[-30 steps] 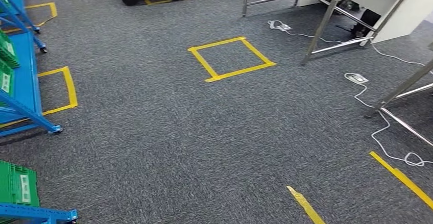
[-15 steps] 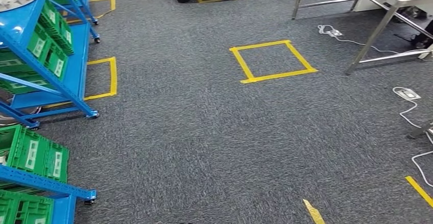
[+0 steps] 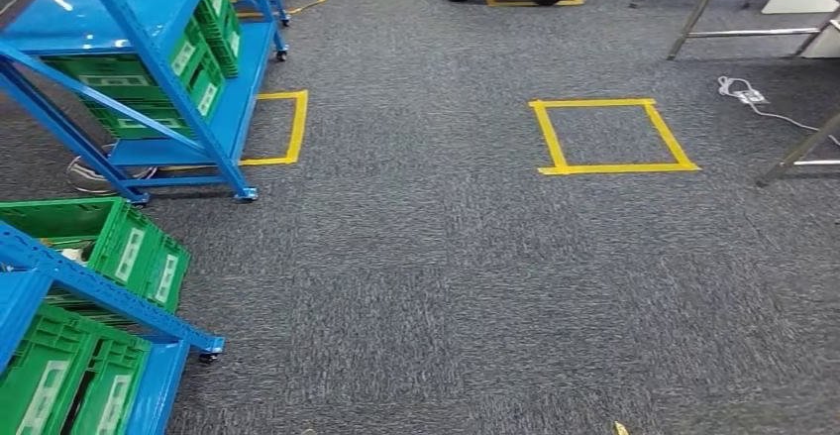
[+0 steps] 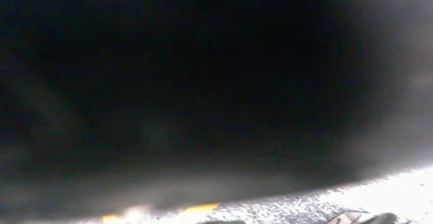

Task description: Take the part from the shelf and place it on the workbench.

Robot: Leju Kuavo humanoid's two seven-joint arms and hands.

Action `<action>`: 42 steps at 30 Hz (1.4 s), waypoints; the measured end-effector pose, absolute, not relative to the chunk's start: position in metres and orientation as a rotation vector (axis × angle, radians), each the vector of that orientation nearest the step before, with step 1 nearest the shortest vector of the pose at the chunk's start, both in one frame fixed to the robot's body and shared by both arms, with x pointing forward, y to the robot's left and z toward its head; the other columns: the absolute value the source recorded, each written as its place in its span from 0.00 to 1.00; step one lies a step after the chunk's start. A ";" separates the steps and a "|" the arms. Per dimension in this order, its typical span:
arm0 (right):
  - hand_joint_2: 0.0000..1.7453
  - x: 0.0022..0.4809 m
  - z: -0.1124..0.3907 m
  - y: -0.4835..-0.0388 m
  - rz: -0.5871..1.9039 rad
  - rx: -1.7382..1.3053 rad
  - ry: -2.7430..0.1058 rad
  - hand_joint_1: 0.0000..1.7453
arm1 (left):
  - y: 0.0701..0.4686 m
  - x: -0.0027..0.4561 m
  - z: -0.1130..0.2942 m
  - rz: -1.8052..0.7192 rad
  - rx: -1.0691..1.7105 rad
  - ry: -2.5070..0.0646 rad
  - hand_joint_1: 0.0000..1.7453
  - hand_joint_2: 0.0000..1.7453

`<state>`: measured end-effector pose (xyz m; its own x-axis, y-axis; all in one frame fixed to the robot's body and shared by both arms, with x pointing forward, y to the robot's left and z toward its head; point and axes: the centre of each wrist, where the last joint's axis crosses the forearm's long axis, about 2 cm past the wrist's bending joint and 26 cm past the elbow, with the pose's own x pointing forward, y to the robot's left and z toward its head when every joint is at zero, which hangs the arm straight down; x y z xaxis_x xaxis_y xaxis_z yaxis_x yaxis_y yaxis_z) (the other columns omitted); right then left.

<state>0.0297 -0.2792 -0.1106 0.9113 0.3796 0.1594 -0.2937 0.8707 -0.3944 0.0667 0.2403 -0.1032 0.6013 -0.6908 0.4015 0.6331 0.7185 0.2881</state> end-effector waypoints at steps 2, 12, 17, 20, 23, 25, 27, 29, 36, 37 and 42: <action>0.00 0.029 -0.111 -0.279 0.361 -0.374 -0.234 0.00 | 0.240 0.066 -0.103 -0.770 0.119 -0.514 0.00 0.00; 0.00 0.030 -0.111 -0.278 0.369 -0.374 -0.236 0.00 | 0.242 0.065 -0.104 -0.771 0.118 -0.511 0.00 0.00; 0.00 0.029 -0.111 -0.279 0.373 -0.375 -0.234 0.00 | 0.241 0.065 -0.104 -0.771 0.116 -0.510 0.00 0.00; 0.00 0.030 -0.111 -0.279 0.373 -0.375 -0.236 0.00 | 0.241 0.064 -0.104 -0.771 0.116 -0.509 0.00 0.00; 0.00 0.030 -0.111 -0.278 0.374 -0.374 -0.237 0.00 | 0.242 0.067 -0.103 -0.771 0.119 -0.514 0.00 0.00; 0.00 0.034 -0.110 -0.278 0.374 -0.375 -0.243 0.00 | 0.242 0.065 -0.104 -0.770 0.118 -0.509 0.00 0.00; 0.00 0.035 -0.110 -0.278 0.376 -0.375 -0.247 0.00 | 0.242 0.063 -0.104 -0.770 0.117 -0.507 0.00 0.00; 0.00 0.033 -0.110 -0.278 0.378 -0.374 -0.245 0.00 | 0.241 0.065 -0.104 -0.768 0.116 -0.510 0.00 0.00; 0.00 0.030 -0.111 -0.278 0.384 -0.373 -0.239 0.00 | 0.240 0.064 -0.104 -0.766 0.112 -0.510 0.00 0.00; 0.00 0.030 -0.111 -0.278 0.385 -0.372 -0.240 0.00 | 0.240 0.064 -0.104 -0.766 0.113 -0.510 0.00 0.00; 0.00 0.031 -0.111 -0.278 0.386 -0.375 -0.243 0.00 | 0.241 0.060 -0.104 -0.766 0.112 -0.502 0.00 0.00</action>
